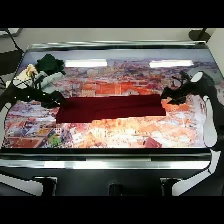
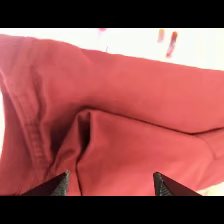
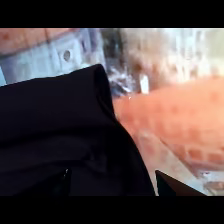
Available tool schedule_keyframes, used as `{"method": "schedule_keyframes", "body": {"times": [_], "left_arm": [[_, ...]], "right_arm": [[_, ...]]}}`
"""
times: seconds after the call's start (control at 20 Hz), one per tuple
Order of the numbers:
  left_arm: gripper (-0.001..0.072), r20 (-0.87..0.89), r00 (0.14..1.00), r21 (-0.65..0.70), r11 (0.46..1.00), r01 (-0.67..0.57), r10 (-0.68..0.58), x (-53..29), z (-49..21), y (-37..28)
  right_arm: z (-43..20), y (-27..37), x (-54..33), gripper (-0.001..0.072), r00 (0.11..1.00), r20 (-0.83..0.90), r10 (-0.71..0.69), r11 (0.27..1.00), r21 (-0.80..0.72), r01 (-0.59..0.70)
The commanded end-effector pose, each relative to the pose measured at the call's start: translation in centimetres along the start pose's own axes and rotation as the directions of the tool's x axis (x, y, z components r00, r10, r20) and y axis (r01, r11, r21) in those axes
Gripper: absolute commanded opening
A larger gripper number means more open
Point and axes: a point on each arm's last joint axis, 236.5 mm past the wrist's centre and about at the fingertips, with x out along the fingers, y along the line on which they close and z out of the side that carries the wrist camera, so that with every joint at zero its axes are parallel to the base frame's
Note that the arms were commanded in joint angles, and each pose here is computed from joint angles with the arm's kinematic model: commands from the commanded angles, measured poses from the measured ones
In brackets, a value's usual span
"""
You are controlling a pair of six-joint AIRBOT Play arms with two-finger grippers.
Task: Fold the shirts.
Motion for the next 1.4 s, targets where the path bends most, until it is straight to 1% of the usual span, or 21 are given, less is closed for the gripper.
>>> {"method": "schedule_keyframes", "body": {"times": [0.0,0.05,0.15,0.25,0.35,0.4,0.45,0.5,0.55,0.6,0.65,0.75,0.8,0.85,0.9,1.0,1.15,1.25,1.35], "left_arm": [[0.0623,0.041,0.999,0.032,0.999,0.012,-0.014,-3.3,0.6,-1.5],[0.0623,0.061,0.998,0.047,0.999,0.021,-0.024,-4.3,0.7,-2.4],[0.0622,0.104,0.993,0.090,0.995,0.039,-0.048,-6.2,0.6,-4.8],[0.0623,0.138,0.986,0.140,0.988,0.069,-0.088,-7.9,0.3,-7.7],[0.0622,0.158,0.979,0.197,0.976,0.094,-0.127,-9.2,-0.4,-10.7],[0.0623,0.163,0.977,0.224,0.969,0.100,-0.139,-9.6,-0.8,-12.0],[0.0622,0.165,0.975,0.251,0.963,0.103,-0.147,-9.9,-1.2,-13.1],[0.0622,0.162,0.975,0.272,0.956,0.106,-0.154,-10.0,-1.7,-14.0],[0.0621,0.154,0.975,0.290,0.950,0.111,-0.161,-9.8,-2.1,-14.8],[0.0615,0.143,0.976,0.304,0.946,0.116,-0.165,-9.6,-2.5,-15.5],[0.0607,0.129,0.977,0.315,0.942,0.120,-0.168,-9.1,-2.9,-16.0],[0.0604,0.124,0.977,0.328,0.936,0.126,-0.175,-7.8,-3.2,-16.9],[0.0559,0.135,0.974,0.332,0.935,0.127,-0.180,-6.8,-3.1,-17.5],[0.0283,0.146,0.972,0.336,0.933,0.128,-0.186,-5.7,-3.0,-18.1],[0.0031,0.154,0.969,0.331,0.934,0.131,-0.191,-4.3,-3.1,-18.8],[0.0035,0.140,0.967,0.278,0.946,0.167,-0.212,-0.4,-4.2,-21.0],[0.0035,0.054,0.958,0.230,0.937,0.264,-0.283,5.8,-6.9,-25.1],[0.0035,0.020,0.931,0.116,0.926,0.360,-0.365,9.2,-7.9,-27.3],[0.0035,-0.023,0.911,0.007,0.911,0.413,-0.412,11.7,-9.0,-28.0]], "right_arm": [[-0.7,-0.9,-0.6,0.0674,0.981,-0.050,0.185,0.973,0.151,-0.176],[-1.5,-0.8,0.2,0.0682,0.967,-0.093,0.239,0.957,0.190,-0.218],[-3.0,-0.3,2.1,0.0691,0.938,-0.169,0.301,0.936,0.239,-0.257],[-3.3,0.1,3.7,0.0691,0.921,-0.186,0.344,0.917,0.276,-0.287],[-2.8,0.4,4.9,0.0688,0.925,-0.166,0.343,0.907,0.313,-0.281],[-2.3,0.7,5.2,0.0681,0.931,-0.147,0.335,0.907,0.317,-0.276],[-1.9,1.2,5.4,0.0636,0.934,-0.131,0.333,0.908,0.313,-0.280],[-1.9,1.7,5.7,0.0502,0.934,-0.131,0.332,0.910,0.304,-0.281],[-2.0,2.2,5.9,0.0401,0.935,-0.135,0.329,0.914,0.294,-0.279],[-2.2,2.5,6.1,0.0183,0.935,-0.141,0.326,0.918,0.284,-0.277],[-2.1,2.8,6.0,0.0046,0.935,-0.137,0.327,0.918,0.281,-0.280],[-1.8,4.1,4.6,0.0043,0.922,-0.125,0.367,0.915,0.225,-0.334],[-1.8,4.7,3.3,0.0042,0.921,-0.117,0.372,0.918,0.191,-0.347],[-1.7,5.4,1.7,0.0041,0.921,-0.109,0.375,0.921,0.156,-0.357],[-1.7,6.2,-0.2,0.0038,0.921,-0.095,0.378,0.923,0.117,-0.367],[-1.9,8.3,-4.3,0.0038,0.921,-0.067,0.384,0.923,0.044,-0.381],[-3.5,12.9,-10.0,0.0037,0.923,-0.029,0.383,0.918,-0.101,-0.384],[-5.6,15.8,-13.5,0.0038,0.925,-0.016,0.380,0.908,-0.184,-0.376],[-7.6,17.4,-17.2,0.0038,0.931,0.015,0.365,0.906,-0.238,-0.351]]}}
